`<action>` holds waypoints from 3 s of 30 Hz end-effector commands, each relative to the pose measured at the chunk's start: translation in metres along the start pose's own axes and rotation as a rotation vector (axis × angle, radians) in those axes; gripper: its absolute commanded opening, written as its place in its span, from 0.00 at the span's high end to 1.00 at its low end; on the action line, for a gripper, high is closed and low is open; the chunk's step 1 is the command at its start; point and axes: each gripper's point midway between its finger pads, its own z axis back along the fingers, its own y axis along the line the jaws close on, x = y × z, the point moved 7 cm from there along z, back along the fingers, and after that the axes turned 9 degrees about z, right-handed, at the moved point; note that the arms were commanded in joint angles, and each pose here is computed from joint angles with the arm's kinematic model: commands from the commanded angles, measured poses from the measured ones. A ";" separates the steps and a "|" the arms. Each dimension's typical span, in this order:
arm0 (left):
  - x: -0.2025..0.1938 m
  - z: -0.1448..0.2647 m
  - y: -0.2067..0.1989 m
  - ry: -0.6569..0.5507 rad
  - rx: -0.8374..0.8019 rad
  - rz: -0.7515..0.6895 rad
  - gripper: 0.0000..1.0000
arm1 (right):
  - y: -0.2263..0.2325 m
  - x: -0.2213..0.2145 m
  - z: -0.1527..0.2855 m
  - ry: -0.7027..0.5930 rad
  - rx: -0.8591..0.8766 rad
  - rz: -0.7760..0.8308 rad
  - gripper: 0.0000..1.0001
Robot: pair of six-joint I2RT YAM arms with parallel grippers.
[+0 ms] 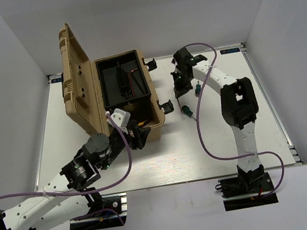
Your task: Sort the tools into containers
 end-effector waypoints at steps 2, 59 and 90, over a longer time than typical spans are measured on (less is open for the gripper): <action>0.017 0.004 -0.007 -0.034 -0.030 0.001 0.30 | 0.008 0.036 0.070 -0.191 -0.002 0.066 1.00; 0.030 -0.139 -0.075 0.198 0.107 0.103 0.89 | -0.029 0.053 0.209 -0.687 -0.297 0.077 1.00; -0.141 -0.305 -0.043 0.409 0.765 0.440 0.27 | -0.095 -0.179 0.179 -0.431 -0.257 -0.150 0.51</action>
